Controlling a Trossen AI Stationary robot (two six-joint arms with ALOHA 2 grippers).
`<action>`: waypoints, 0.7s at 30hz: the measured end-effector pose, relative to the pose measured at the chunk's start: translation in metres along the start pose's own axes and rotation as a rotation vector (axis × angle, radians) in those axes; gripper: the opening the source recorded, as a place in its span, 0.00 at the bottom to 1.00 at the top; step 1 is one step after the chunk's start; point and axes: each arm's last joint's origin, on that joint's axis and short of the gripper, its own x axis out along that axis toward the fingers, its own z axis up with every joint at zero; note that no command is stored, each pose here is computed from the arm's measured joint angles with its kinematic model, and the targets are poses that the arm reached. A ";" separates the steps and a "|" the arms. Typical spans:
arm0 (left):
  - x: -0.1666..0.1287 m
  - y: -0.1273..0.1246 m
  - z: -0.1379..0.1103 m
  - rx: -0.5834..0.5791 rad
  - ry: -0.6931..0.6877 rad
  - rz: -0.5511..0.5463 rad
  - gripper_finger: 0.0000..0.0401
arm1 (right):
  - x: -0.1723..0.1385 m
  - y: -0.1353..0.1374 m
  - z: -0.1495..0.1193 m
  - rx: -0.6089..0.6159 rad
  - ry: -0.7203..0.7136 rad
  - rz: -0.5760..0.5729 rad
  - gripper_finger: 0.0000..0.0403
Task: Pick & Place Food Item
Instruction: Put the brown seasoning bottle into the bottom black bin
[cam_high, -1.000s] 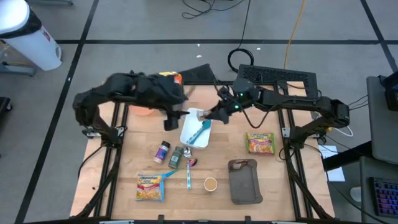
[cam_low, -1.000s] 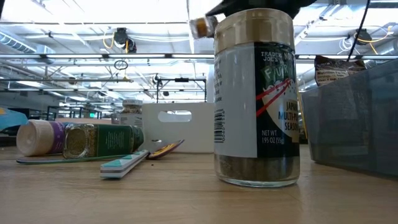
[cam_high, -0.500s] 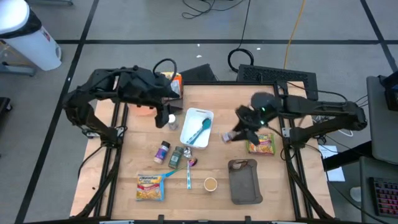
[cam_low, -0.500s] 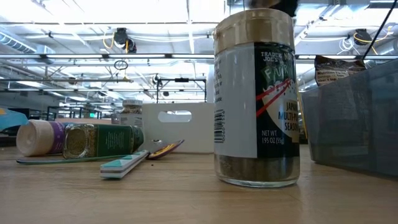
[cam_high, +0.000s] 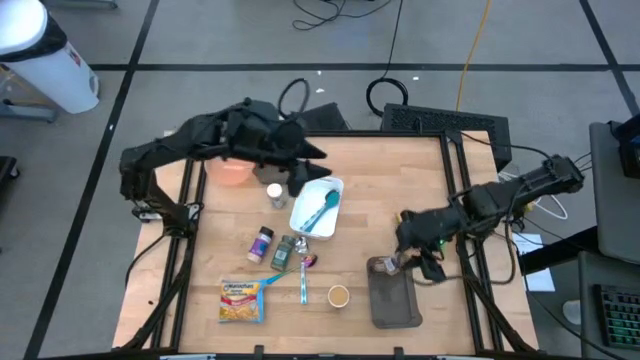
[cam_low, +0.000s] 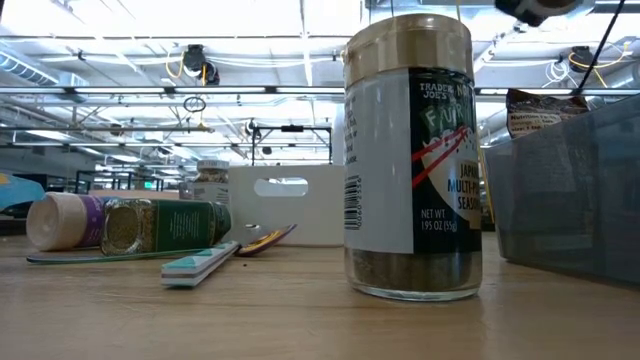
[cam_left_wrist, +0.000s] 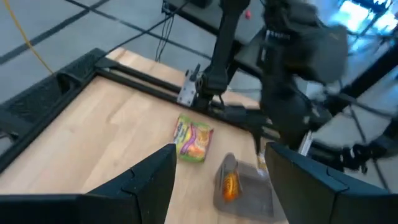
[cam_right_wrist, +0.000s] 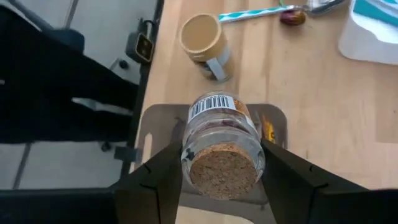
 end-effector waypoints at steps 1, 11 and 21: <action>0.007 0.002 -0.002 -0.012 -0.009 -0.003 0.64 | 0.002 0.004 0.000 -0.013 0.014 -0.008 0.42; 0.067 0.033 -0.046 -0.117 0.062 -0.071 0.64 | 0.013 0.032 0.018 -0.190 0.264 -0.121 0.42; 0.099 0.053 -0.079 -0.171 0.051 -0.178 0.64 | 0.043 0.047 0.024 -0.274 0.449 -0.141 0.42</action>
